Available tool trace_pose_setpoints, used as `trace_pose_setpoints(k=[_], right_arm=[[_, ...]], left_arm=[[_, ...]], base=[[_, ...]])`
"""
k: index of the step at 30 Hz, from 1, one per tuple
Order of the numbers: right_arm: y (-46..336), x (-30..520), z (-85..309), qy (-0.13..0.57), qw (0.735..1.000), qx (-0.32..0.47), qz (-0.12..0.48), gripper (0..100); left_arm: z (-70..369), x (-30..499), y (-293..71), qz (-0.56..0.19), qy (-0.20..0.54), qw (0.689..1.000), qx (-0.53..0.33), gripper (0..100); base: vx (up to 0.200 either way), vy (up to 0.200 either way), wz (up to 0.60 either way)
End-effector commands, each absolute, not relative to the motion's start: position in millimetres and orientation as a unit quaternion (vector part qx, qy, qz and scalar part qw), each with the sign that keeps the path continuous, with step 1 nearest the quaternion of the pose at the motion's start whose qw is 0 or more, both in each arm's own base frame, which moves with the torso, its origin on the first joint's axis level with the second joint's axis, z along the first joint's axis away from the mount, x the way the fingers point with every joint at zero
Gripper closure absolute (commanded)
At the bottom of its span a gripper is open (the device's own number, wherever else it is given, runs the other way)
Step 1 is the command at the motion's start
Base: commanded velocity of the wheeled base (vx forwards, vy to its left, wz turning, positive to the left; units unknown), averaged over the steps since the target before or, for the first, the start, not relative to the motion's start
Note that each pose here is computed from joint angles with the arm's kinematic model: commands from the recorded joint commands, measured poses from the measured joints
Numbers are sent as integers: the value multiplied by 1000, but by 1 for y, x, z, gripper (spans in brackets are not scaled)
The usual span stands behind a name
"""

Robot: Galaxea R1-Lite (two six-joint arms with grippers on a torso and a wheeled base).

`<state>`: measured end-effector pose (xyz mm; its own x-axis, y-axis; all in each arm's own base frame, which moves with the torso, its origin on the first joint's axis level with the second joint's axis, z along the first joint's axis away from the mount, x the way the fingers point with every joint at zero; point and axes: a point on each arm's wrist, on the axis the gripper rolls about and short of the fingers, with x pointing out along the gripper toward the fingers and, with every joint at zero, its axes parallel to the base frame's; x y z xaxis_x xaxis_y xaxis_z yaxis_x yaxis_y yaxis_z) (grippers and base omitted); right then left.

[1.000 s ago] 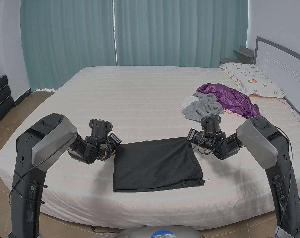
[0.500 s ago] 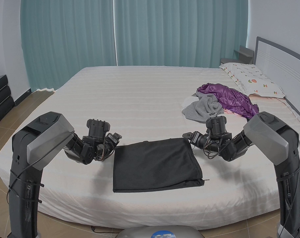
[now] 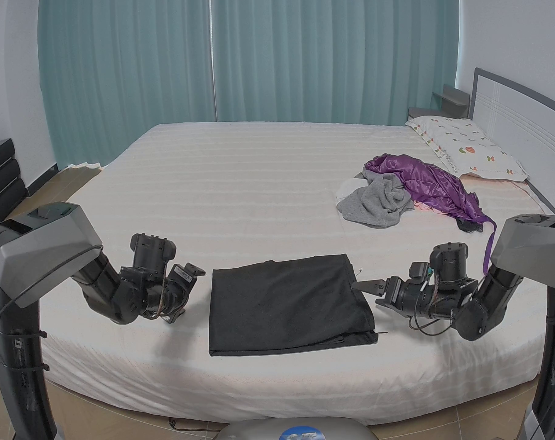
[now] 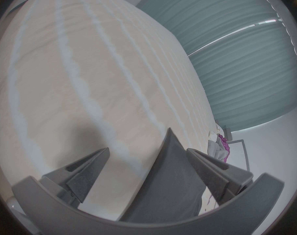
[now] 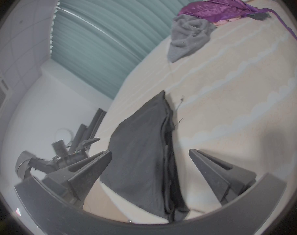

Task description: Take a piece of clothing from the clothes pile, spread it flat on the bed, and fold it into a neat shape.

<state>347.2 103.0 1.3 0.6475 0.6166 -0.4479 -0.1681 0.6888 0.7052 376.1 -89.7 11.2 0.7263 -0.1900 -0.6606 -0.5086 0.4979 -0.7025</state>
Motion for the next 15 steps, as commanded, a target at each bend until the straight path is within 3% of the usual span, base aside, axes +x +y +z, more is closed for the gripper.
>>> trace_pose_setpoints(k=[1,13,14,15], right_arm=[[91,311,-8,363,831,314,280,0],[96,315,-21,361,831,312,287,0],[95,315,-22,362,830,312,286,100],[95,314,-21,363,830,312,286,100]], left_arm=[[35,336,-66,96,334,769,-536,0],[32,335,-61,103,334,768,-537,0],[32,335,-60,104,334,768,-537,0],[32,335,-60,104,334,768,-537,0]], base=[[0,0,0],[0,0,0],[0,0,0],[0,0,0]])
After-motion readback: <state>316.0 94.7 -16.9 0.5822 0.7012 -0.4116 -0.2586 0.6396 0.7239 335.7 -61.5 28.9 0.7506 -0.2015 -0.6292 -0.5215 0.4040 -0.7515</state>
